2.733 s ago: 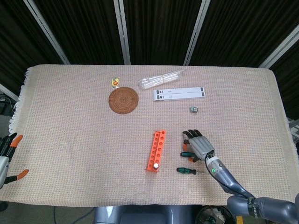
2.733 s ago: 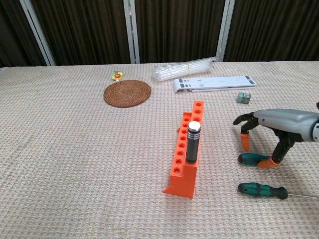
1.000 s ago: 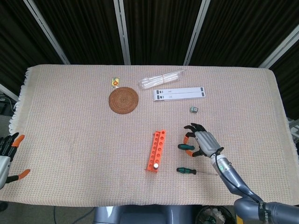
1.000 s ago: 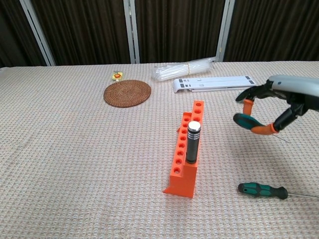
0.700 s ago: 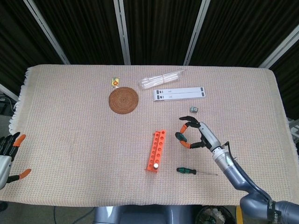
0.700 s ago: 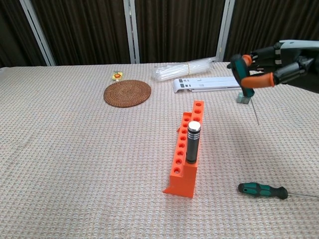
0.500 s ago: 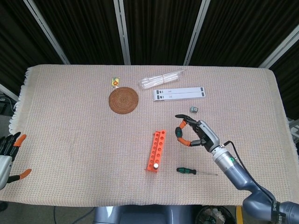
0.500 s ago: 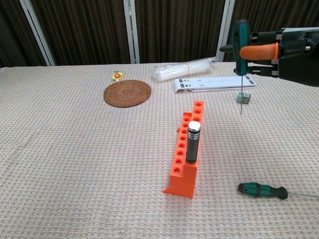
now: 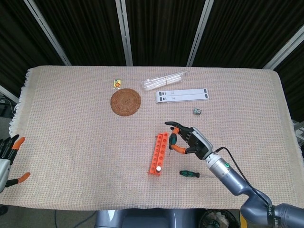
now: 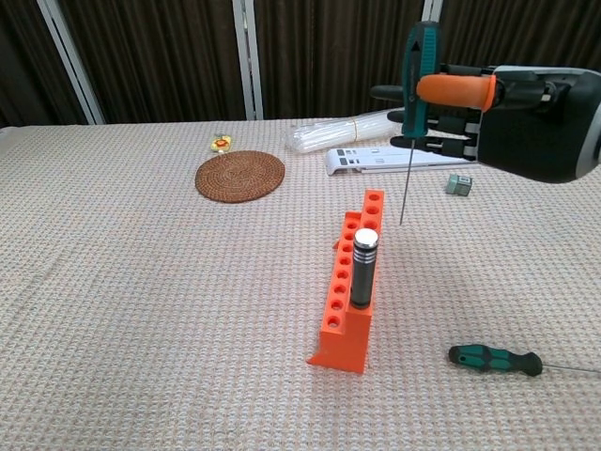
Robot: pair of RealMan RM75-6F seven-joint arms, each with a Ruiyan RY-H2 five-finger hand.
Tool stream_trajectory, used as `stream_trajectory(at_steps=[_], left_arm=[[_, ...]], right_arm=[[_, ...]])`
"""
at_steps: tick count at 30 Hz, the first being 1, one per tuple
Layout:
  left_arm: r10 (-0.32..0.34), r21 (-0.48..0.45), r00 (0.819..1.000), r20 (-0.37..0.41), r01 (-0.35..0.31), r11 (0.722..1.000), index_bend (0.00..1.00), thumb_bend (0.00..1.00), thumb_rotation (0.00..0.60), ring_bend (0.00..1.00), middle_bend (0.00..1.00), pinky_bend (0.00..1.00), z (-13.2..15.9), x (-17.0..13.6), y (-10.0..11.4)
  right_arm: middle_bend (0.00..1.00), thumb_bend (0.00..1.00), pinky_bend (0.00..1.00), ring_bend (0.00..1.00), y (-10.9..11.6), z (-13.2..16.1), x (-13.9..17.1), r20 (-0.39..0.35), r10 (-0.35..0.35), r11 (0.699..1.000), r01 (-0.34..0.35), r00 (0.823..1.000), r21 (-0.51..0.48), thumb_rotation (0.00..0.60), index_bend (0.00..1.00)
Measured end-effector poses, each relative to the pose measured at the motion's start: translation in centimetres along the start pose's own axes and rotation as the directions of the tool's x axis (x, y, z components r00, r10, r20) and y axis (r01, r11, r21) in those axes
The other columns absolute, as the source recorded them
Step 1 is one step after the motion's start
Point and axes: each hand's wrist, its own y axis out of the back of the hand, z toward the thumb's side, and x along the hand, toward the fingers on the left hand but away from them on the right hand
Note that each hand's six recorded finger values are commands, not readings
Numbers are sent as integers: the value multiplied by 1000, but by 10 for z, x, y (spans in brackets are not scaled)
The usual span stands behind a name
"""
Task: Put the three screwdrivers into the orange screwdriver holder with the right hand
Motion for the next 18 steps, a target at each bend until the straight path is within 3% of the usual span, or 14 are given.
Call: stream_trajectory(at_steps=[18], left_arm=[[-4,-1,1000,-11,4,1000,0,82,600,0,0,0,-4,-2,0]], right_arm=[[152,314,0,0,-9,-31,-25,-13,-31,998,32,999,61,600,570]])
